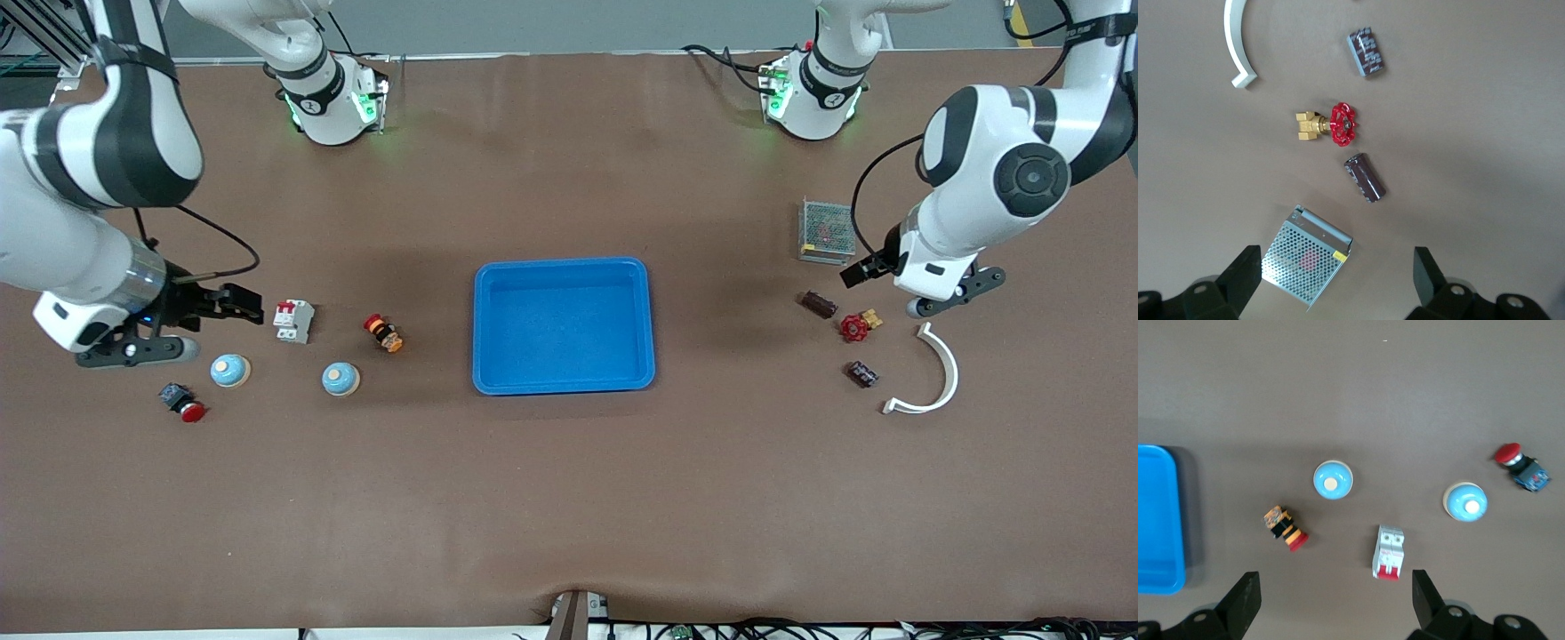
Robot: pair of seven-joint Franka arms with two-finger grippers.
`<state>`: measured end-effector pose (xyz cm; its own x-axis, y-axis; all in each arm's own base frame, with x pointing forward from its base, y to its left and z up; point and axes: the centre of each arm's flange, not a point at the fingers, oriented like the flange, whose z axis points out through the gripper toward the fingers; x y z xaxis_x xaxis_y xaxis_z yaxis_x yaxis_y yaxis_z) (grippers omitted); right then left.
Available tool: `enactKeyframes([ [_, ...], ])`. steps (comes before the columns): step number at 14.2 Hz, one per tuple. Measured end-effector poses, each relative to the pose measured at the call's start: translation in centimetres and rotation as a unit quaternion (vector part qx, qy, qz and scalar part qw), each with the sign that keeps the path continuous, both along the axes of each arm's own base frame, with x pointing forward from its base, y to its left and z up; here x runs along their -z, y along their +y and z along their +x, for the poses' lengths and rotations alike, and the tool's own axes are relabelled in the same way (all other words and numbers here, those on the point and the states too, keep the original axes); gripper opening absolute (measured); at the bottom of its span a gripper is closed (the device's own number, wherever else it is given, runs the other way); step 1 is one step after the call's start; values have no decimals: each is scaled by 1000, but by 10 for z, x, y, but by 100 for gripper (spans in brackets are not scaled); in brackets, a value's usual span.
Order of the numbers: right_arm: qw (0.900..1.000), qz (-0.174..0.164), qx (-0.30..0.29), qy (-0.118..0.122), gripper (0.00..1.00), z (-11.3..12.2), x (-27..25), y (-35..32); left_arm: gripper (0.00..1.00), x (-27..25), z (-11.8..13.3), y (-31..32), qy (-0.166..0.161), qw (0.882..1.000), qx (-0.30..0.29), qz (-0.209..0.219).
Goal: Place electrolytic capacitor and blue bell in tray
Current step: 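Reach the right gripper to a blue bell while the left gripper reaches a capacitor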
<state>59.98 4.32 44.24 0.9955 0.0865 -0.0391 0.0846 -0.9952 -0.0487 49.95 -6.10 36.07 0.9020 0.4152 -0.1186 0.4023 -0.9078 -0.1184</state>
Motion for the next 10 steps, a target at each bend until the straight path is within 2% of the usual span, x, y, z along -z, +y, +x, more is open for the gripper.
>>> enactKeyframes([
  [5, 999, 0, -5, -43, 100, -15, 68, 11, 100, 42, -15, 14, -14, 999, -45, 1],
  [10, 999, -2, -17, -33, 100, -23, 106, 27, 97, 77, -21, 20, -14, 993, -113, 7],
])
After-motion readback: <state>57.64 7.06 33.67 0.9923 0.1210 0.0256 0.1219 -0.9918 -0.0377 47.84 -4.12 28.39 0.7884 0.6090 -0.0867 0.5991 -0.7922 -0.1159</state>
